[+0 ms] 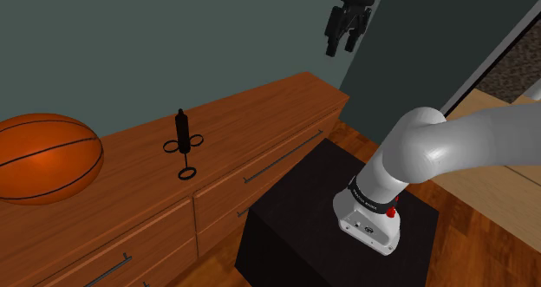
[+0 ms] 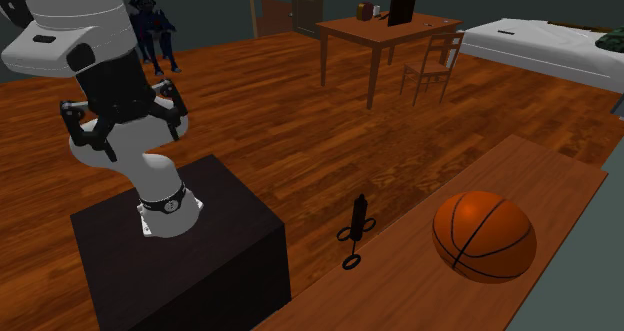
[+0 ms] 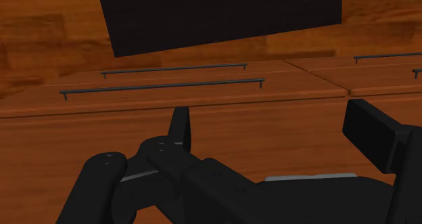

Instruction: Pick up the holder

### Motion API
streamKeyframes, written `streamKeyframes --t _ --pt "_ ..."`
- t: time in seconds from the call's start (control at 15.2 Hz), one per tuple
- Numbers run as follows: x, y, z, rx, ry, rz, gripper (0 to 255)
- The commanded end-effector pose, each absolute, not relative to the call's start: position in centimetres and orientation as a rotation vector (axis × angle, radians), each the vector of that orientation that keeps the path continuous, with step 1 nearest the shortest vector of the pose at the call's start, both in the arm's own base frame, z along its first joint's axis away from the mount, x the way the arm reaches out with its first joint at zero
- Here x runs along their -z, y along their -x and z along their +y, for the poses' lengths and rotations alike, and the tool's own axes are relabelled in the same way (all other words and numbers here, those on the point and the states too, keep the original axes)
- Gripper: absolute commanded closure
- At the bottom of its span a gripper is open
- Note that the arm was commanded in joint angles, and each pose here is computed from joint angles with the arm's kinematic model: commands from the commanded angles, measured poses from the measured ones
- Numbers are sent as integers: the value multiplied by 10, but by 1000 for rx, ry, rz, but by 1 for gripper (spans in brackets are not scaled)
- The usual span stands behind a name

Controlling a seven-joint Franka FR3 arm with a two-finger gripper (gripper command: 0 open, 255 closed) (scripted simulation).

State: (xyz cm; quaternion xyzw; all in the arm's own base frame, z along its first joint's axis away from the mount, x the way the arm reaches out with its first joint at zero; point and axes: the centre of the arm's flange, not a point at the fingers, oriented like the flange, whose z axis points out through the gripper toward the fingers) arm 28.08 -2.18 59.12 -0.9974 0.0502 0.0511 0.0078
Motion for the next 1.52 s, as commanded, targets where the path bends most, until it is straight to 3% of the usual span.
streamKeyframes --t 0.0,1.45 --pt "-591 -281 -22 -160 3118 157 0" --pt "-408 -396 137 154 3001 -582 0"
